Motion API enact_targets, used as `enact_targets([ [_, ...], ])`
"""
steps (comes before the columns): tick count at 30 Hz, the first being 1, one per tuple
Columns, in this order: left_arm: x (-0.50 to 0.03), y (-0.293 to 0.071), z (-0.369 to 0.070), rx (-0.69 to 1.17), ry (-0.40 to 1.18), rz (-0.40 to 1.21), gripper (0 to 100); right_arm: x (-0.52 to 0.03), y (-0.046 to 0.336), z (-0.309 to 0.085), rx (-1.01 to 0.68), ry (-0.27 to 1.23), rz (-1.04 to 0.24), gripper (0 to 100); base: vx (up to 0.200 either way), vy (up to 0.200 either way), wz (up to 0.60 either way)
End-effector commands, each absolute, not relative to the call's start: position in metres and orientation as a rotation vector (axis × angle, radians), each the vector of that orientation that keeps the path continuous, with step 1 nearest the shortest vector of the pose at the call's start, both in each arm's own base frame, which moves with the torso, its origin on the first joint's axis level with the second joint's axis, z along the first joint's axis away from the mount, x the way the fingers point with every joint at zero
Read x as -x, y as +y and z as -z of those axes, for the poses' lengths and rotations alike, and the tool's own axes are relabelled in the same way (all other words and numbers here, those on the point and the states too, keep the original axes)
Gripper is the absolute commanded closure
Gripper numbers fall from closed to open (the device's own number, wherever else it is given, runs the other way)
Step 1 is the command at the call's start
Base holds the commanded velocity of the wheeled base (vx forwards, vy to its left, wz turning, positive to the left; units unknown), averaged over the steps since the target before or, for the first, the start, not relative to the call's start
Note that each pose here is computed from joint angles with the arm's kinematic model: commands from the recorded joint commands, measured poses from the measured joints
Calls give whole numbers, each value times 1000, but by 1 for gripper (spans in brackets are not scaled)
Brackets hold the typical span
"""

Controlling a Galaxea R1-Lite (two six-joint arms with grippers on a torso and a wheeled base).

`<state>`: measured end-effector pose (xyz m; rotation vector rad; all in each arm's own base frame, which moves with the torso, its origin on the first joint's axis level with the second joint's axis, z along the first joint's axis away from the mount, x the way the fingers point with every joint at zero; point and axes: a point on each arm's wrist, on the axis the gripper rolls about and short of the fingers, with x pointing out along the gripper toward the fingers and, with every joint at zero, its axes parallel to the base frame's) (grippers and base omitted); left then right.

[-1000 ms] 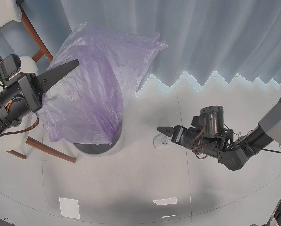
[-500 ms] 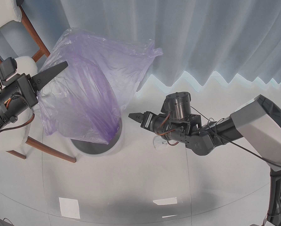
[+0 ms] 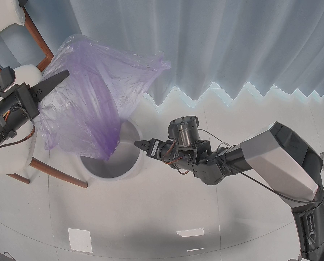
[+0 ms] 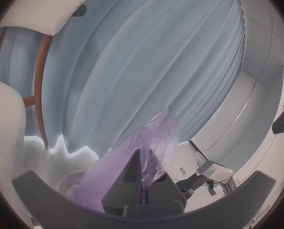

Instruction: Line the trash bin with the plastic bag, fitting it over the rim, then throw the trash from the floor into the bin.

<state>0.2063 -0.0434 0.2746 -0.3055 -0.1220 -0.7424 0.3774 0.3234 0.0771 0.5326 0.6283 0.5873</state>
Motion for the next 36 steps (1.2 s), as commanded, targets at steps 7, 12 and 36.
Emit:
enact_targets([
  [7, -207, -43, -274, 305, -121, 742, 100, -377, 340, -72, -531, 620, -620, 0, 0, 0, 0],
  [12, -207, -43, -274, 305, -121, 739, 100, -374, 350, -61, -522, 636, -630, 0, 0, 0, 0],
  [36, -209, -43, -274, 306, -118, 738, 100, -358, 333, -92, -534, 624, -612, 100, 0, 0, 0],
])
